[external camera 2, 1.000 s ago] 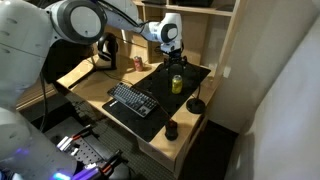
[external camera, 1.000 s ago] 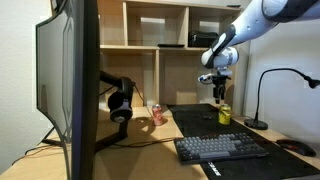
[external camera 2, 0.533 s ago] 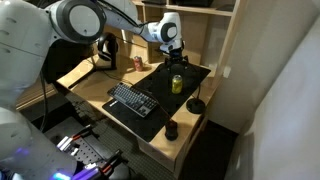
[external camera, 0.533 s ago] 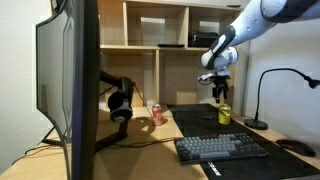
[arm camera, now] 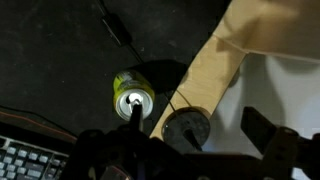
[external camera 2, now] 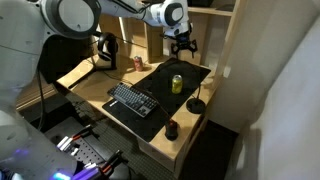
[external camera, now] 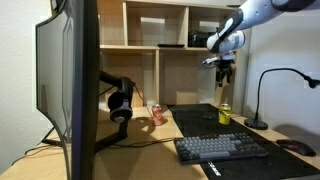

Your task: Pick the two bottles and move them to the left on the desk, then turn on the desk lamp

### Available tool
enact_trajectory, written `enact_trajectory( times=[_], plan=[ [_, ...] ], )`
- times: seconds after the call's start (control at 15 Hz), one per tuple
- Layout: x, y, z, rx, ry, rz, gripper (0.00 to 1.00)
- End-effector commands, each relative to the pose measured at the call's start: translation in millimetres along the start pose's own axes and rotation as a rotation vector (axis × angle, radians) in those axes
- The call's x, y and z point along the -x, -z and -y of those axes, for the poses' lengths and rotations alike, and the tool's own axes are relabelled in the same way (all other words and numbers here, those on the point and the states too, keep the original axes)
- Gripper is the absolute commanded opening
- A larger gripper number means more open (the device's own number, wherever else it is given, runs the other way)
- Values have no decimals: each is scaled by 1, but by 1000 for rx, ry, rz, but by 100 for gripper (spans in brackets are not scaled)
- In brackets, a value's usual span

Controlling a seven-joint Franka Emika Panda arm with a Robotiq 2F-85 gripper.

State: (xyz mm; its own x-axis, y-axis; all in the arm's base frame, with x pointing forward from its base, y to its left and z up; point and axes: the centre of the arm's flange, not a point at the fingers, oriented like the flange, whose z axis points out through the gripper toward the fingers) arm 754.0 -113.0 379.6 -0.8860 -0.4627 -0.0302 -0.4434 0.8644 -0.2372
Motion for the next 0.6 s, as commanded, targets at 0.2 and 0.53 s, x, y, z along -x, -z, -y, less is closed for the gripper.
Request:
enact_trajectory(
  times=[0.2,0.53],
  plan=[
    [-80,40,23,254,160,-80,100],
    [-115,29,6,464,308,-116,100]
  ],
)
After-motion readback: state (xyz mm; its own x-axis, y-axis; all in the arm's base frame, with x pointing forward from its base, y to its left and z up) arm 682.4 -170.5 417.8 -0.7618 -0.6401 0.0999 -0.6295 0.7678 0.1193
